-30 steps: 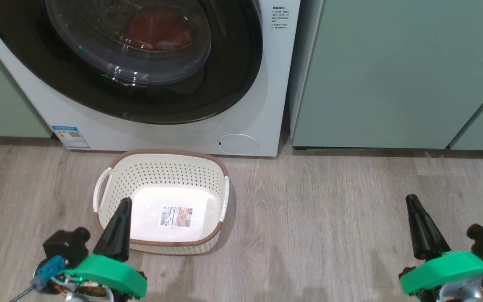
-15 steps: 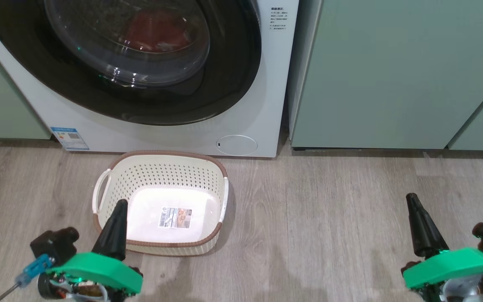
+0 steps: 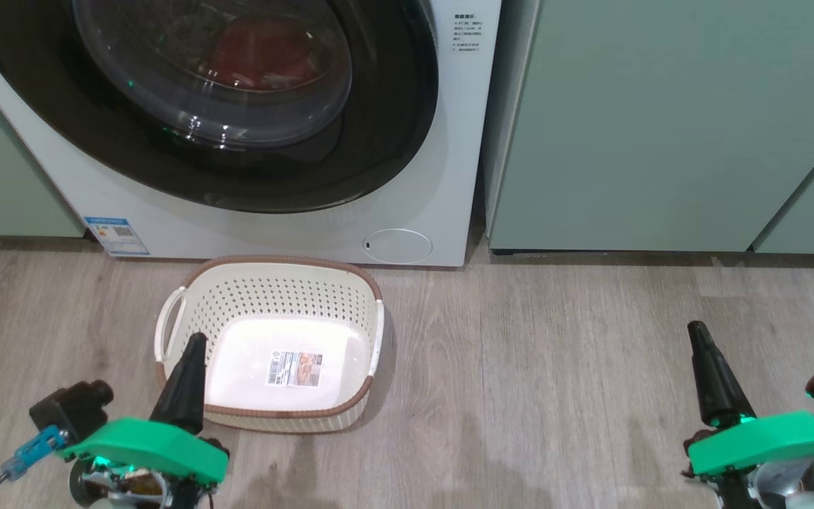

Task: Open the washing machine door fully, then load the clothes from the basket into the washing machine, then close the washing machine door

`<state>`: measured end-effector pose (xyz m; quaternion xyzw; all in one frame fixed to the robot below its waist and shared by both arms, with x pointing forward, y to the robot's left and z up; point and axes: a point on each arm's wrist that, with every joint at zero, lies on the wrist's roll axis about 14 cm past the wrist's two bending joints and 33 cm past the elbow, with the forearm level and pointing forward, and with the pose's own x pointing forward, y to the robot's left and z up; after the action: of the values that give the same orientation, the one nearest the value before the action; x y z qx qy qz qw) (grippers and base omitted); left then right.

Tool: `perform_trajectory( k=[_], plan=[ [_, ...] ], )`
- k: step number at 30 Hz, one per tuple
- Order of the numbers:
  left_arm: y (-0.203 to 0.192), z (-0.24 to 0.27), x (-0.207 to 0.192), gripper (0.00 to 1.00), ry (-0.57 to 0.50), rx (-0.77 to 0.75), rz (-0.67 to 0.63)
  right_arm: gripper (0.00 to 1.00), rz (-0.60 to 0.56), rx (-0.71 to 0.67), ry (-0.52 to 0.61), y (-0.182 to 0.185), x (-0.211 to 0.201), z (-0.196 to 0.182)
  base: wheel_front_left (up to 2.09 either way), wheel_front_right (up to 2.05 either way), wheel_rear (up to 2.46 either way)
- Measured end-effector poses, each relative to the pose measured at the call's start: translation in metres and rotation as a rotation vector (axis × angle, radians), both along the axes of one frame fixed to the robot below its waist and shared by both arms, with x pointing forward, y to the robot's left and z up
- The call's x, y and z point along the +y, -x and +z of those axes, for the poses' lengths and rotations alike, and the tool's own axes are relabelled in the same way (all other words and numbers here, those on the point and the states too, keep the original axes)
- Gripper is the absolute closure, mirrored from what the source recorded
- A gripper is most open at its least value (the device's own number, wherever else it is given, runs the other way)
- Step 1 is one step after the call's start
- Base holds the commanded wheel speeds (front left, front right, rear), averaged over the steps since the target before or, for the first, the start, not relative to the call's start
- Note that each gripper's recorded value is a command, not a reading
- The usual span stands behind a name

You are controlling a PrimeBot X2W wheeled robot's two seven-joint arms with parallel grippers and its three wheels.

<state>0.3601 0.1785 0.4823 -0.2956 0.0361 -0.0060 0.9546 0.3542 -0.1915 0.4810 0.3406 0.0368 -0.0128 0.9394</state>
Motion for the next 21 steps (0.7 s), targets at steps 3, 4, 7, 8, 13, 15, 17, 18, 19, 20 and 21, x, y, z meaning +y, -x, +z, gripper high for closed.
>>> perform_trajectory(
  k=[3,4,7,8,13,15,17,18,19,20,21],
  plan=[
    [0.0003,-0.0023,0.0008,1.0,0.034,0.012,0.005,1.0,-0.002,0.011,-0.034,0.0007,-0.0003,-0.0026,0.0,0.0,0.0],
    [0.0004,-0.003,0.0009,1.0,0.045,0.016,0.006,1.0,-0.004,0.012,-0.044,0.0008,-0.0006,-0.0033,0.0,0.0,0.0],
    [0.0006,-0.0048,0.0022,1.0,0.08,0.025,0.014,1.0,-0.01,0.012,-0.076,0.0002,-0.0014,-0.0032,0.0,0.0,0.0],
    [0.0006,-0.0053,0.0026,1.0,0.092,0.028,0.017,1.0,-0.011,0.011,-0.087,-0.0005,-0.0015,-0.0029,0.0,0.0,0.0],
    [-0.0006,-0.0069,0.0051,1.0,0.15,0.039,0.03,1.0,-0.016,0.009,-0.143,-0.0031,-0.0016,-0.002,0.0,0.0,0.0],
    [-0.0015,-0.0059,0.0054,1.0,0.173,0.036,0.032,1.0,-0.019,0.015,-0.164,-0.0026,-0.0019,-0.0036,0.0,0.0,0.0],
    [-0.0025,-0.0055,0.0048,1.0,0.196,0.039,0.031,1.0,-0.024,0.017,-0.186,-0.0023,-0.0024,-0.0045,0.0,0.0,0.0],
    [-0.0032,-0.0048,0.0049,1.0,0.208,0.036,0.032,1.0,-0.025,0.017,-0.197,-0.0025,-0.0026,-0.0047,0.0,0.0,0.0],
    [-0.0037,-0.0042,0.005,1.0,0.22,0.034,0.033,1.0,-0.028,0.016,-0.208,-0.0028,-0.0029,-0.0046,0.0,0.0,0.0],
    [-0.0036,-0.0052,0.0049,1.0,0.243,0.041,0.034,1.0,-0.026,0.015,-0.228,-0.0046,-0.0024,-0.0036,0.0,0.0,0.0],
    [-0.0034,-0.006,0.0049,1.0,0.255,0.045,0.035,1.0,-0.027,0.012,-0.239,-0.0053,-0.0025,-0.0026,0.0,0.0,0.0]
  ],
)
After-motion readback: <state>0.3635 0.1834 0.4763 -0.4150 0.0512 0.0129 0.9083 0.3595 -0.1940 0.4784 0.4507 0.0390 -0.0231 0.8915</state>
